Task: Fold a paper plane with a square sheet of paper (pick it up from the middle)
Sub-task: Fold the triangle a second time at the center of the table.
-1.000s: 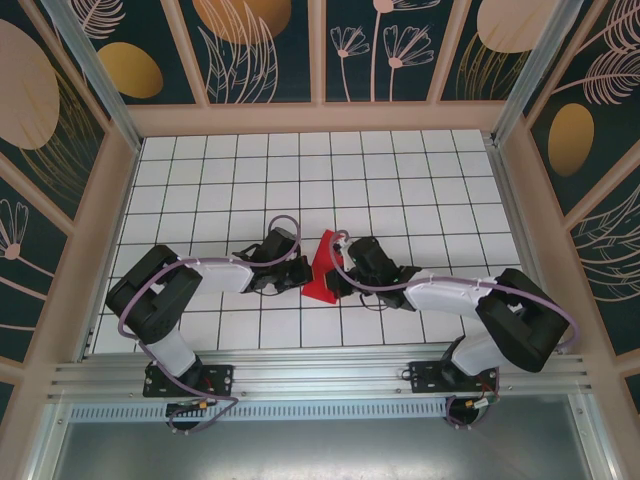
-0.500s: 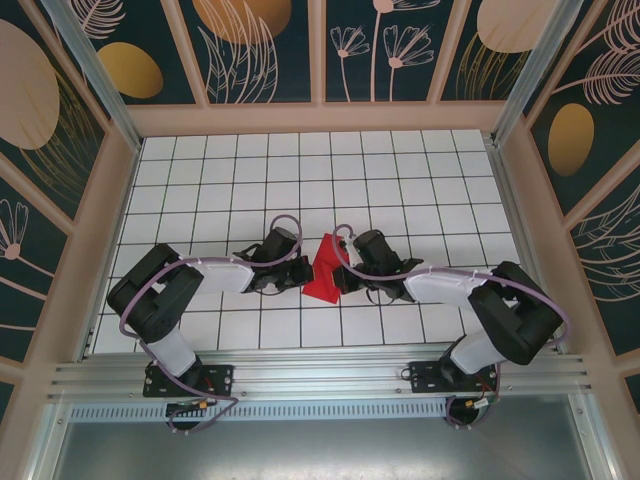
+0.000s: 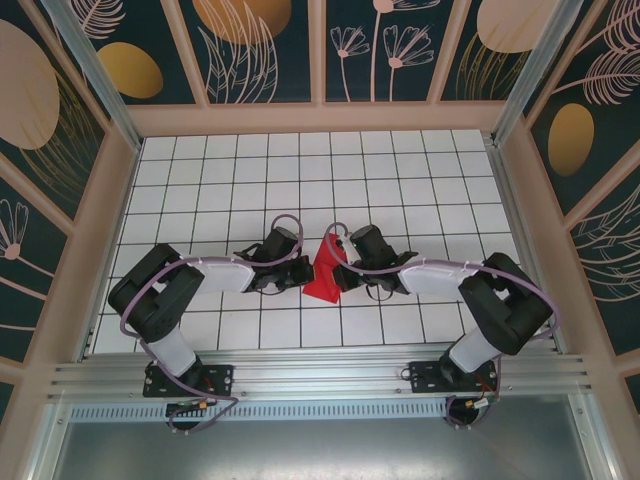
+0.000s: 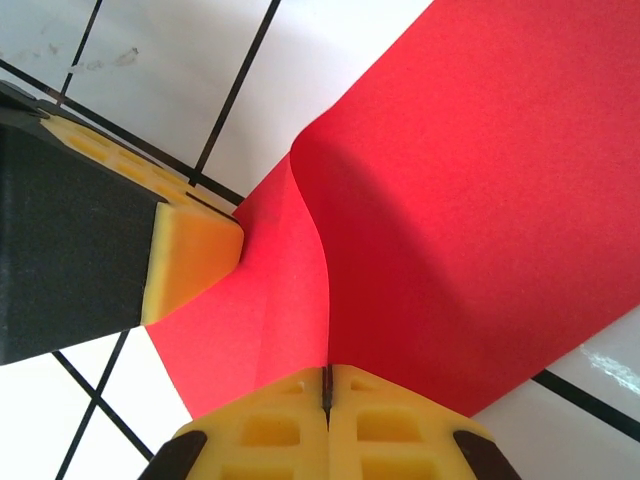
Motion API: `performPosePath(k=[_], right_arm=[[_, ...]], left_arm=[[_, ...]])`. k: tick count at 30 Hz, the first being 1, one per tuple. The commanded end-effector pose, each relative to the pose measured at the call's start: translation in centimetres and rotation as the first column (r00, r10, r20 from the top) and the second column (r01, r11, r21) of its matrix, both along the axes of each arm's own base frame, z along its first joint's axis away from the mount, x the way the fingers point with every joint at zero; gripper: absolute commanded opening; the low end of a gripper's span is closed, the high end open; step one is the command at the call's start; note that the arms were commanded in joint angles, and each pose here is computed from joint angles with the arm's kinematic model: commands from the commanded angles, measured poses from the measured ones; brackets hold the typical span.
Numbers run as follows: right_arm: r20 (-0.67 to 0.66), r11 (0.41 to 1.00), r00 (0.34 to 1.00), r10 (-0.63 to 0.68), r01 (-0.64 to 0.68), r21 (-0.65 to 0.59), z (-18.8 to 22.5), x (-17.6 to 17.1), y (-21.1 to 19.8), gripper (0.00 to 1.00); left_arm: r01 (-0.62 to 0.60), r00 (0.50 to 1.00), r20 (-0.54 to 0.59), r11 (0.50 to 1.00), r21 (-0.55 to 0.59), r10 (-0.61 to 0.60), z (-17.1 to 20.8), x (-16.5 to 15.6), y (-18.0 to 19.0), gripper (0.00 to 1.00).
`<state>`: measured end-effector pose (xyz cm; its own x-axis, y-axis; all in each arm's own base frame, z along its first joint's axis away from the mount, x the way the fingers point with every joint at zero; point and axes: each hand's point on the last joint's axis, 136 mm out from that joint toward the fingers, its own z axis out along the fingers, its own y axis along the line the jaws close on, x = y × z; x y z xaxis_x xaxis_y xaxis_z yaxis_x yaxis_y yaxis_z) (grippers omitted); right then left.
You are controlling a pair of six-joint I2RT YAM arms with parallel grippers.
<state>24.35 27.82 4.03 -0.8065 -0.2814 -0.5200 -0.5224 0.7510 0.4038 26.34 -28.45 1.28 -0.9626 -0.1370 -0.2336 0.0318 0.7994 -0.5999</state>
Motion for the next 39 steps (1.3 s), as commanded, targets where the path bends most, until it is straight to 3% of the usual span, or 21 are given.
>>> performPosePath(k=[1,39], right_arm=[[0.026,0.999,0.999,0.025,-0.024,-0.026,0.2,0.9,0.0,0.05],[0.051,0.997,0.999,0.011,-0.007,-0.080,-0.5,2.1,-0.5,0.07]], left_arm=[[0.001,0.997,-0.078,0.989,0.147,0.011,-3.6,-1.7,2.5,0.01],[0.005,0.997,-0.081,0.988,0.156,0.008,-3.7,-1.8,2.6,0.02]])
